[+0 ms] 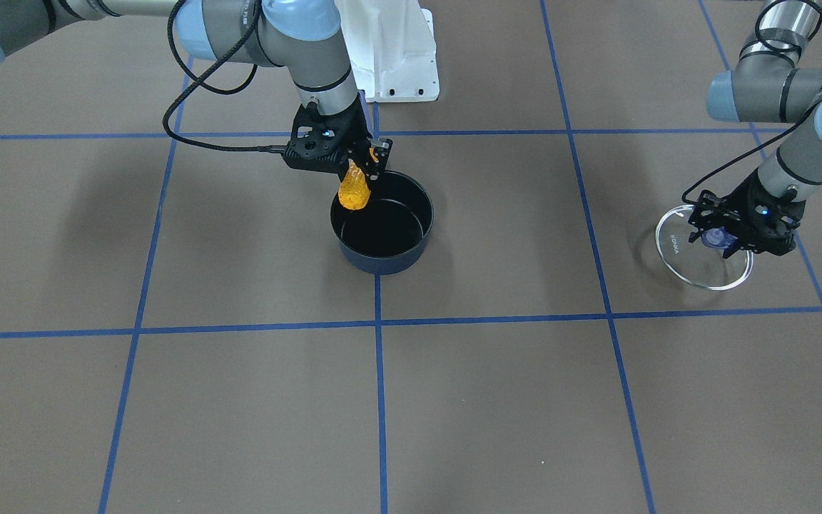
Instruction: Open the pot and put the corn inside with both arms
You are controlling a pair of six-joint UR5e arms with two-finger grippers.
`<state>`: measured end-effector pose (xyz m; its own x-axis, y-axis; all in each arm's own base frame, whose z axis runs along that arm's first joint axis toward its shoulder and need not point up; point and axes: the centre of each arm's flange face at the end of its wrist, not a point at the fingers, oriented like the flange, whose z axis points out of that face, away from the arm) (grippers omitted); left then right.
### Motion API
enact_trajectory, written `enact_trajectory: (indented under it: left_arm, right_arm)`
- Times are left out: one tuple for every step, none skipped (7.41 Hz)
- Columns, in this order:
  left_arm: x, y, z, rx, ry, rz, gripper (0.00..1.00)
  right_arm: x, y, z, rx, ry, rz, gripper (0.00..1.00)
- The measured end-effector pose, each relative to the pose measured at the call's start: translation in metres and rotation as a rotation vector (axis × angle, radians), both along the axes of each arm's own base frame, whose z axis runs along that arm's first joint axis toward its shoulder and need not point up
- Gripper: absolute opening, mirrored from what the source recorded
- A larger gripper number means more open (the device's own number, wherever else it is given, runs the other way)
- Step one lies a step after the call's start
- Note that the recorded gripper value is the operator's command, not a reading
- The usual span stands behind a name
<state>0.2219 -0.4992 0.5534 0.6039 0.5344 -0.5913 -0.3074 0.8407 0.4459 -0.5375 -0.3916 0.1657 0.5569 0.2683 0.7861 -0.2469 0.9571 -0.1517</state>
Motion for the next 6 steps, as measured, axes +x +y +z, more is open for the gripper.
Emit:
enact_trajectory:
  left_arm:
    - [-0.001,0.001,0.0,0.001,0.001,0.0,0.45]
    - [-0.002,0.001,0.0,0.002,0.003,-0.001,0.45]
    - [-0.002,0.001,-0.001,0.004,0.004,-0.002,0.46]
    - [-0.003,0.001,-0.001,0.004,0.004,-0.002,0.46]
    - [-0.004,0.003,0.001,0.005,0.005,-0.003,0.46]
    - [-0.006,0.006,0.003,0.007,0.006,-0.003,0.46]
  right_arm:
    - [-0.003,-0.002,0.001,0.003,0.006,0.0,0.17]
    - [-0.009,-0.006,0.002,0.008,0.015,0.003,0.17]
    - [-0.013,-0.009,0.003,0.015,0.023,0.004,0.17]
    - [-0.015,-0.013,0.004,0.021,0.03,0.004,0.18]
    - [-0.016,-0.017,0.005,0.025,0.036,0.007,0.21]
    - [-0.018,-0.022,0.004,0.031,0.042,0.005,0.43]
